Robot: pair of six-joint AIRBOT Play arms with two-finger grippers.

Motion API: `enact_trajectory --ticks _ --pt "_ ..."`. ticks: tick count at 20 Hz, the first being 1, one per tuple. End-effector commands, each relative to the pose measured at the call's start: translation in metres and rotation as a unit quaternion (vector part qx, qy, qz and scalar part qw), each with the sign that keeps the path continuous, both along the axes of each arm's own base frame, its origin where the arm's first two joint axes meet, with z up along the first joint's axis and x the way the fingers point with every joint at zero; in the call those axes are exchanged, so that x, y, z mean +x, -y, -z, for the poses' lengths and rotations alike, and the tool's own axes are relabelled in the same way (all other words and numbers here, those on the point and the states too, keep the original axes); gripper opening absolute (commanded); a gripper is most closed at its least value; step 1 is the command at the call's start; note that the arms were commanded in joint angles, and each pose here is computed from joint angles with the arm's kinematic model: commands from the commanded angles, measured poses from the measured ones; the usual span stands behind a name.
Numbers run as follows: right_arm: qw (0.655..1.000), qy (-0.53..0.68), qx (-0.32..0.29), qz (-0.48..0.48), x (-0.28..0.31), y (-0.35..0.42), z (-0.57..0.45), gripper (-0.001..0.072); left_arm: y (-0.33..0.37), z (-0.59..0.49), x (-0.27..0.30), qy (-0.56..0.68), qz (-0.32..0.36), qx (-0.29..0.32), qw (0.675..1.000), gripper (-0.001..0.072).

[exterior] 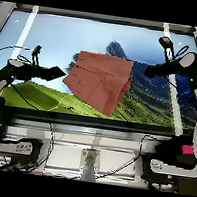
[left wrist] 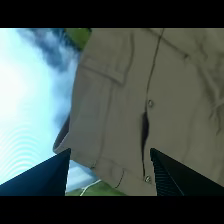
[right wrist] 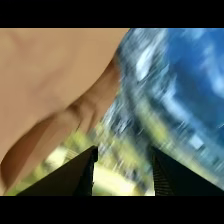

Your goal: Fold the clothes and pants, and hang the long-sleeved shirts on hangers.

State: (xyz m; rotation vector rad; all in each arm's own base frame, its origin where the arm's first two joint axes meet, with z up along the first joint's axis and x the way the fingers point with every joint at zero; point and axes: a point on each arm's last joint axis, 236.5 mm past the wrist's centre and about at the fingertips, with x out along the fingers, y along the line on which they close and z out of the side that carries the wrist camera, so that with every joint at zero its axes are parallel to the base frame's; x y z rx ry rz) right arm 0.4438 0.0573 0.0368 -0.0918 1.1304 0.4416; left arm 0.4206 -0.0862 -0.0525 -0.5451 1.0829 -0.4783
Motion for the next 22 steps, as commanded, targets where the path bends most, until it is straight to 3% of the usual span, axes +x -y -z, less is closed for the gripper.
enact_trajectory --ticks 1,8,14,15,17,20,22 --pt "0.994 -0.082 0.063 -0.021 -0.04 -0.009 0.006 0.0375 -0.002 0.025 0.0 -0.024 0.0 0.004 1.0 0.0587" --pt "0.967 -0.155 0.198 -0.045 -0.084 -0.063 0.028 0.0374 -0.007 0.044 0.009 -0.028 -0.006 0.013 0.999 0.0587" --pt "0.948 -0.219 0.225 -0.055 -0.121 -0.074 0.043 0.0374 0.013 0.062 0.005 -0.04 0.014 0.021 0.999 0.0581" --pt "0.943 -0.234 0.23 -0.054 -0.129 -0.076 0.048 0.0374 0.015 0.062 0.007 -0.038 0.014 0.023 0.999 0.0513" --pt "0.93 -0.261 0.254 -0.045 -0.145 -0.084 0.058 0.0375 0.015 0.059 0.01 -0.024 0.026 0.029 0.999 0.0048" --pt "0.906 -0.294 0.302 -0.029 -0.169 -0.101 0.071 0.0381 0.019 0.047 0.016 -0.012 0.035 0.021 0.999 0.0019" --pt "0.899 -0.313 0.305 -0.012 -0.184 -0.102 0.086 0.0445 0.03 0.033 0.012 -0.014 0.065 0.0 0.998 0.0019"
